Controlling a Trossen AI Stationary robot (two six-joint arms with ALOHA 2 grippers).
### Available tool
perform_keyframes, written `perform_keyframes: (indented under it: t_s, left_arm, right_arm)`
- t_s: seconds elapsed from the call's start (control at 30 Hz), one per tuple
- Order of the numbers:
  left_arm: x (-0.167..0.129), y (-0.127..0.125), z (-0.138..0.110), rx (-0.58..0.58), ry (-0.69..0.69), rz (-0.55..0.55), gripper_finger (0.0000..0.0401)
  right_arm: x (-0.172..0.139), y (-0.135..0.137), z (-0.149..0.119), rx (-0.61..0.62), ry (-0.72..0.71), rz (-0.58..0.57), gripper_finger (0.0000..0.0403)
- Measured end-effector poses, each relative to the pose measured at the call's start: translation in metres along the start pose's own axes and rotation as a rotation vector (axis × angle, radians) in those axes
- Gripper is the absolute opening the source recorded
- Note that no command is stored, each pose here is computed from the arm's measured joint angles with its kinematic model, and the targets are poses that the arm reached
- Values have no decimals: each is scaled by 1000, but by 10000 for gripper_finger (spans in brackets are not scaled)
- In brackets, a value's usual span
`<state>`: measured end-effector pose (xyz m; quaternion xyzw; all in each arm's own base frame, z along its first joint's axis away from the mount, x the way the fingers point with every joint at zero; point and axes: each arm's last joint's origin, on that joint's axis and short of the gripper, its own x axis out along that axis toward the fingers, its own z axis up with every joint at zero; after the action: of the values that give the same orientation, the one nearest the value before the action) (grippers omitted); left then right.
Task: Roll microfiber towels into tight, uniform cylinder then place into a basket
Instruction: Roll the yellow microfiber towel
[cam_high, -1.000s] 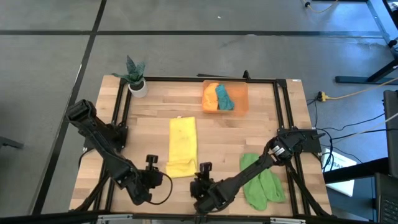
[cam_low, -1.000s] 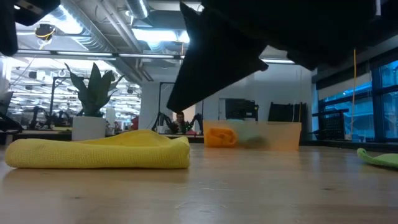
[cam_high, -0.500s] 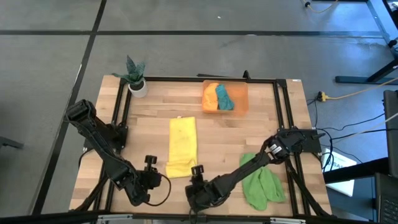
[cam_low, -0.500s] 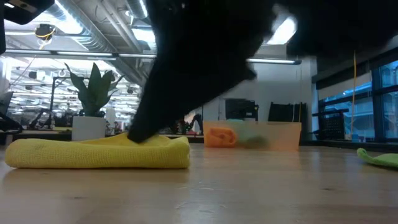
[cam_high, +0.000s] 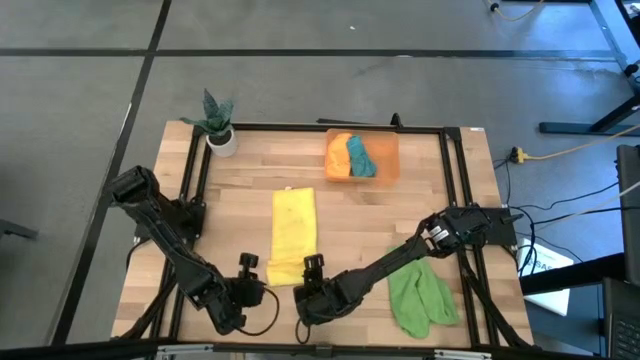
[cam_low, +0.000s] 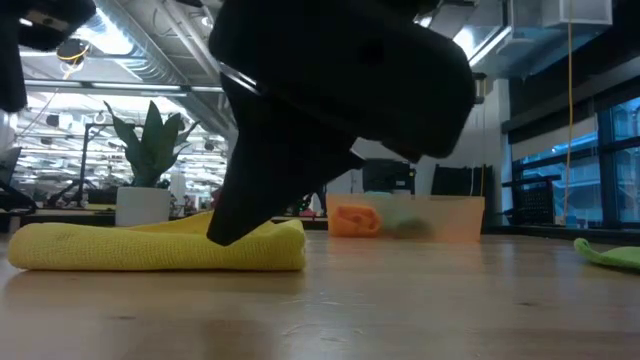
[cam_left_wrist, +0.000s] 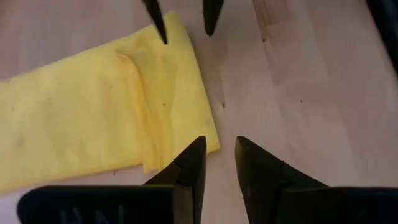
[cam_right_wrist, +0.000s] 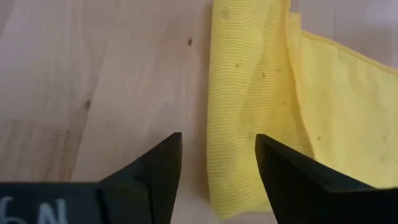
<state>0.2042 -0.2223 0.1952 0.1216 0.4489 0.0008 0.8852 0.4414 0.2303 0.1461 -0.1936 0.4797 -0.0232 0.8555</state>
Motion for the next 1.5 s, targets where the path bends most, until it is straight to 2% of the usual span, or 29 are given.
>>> perform_keyframes:
  t_s: [0.17,0.53,0.73,1.0,1.2,1.5]
  left_arm:
    - [22,-8,-4,145,23,25,77]
    - [71,0,-7,132,124,104,77]
    - [76,3,-7,106,170,50,77]
    - [77,4,-6,87,171,52,77]
    - [77,4,-6,87,171,52,77]
    - [77,3,-6,86,171,50,77]
  right_arm:
    - [0,0,-1,-1,5,-1,204]
    - [0,-1,-4,-17,40,-6,204]
    - [0,-1,-7,-27,62,-10,204]
    - [1,-4,-8,-33,77,-14,204]
    - [18,-4,-13,-60,112,-28,204]
    - [23,-1,-16,-40,98,-143,194]
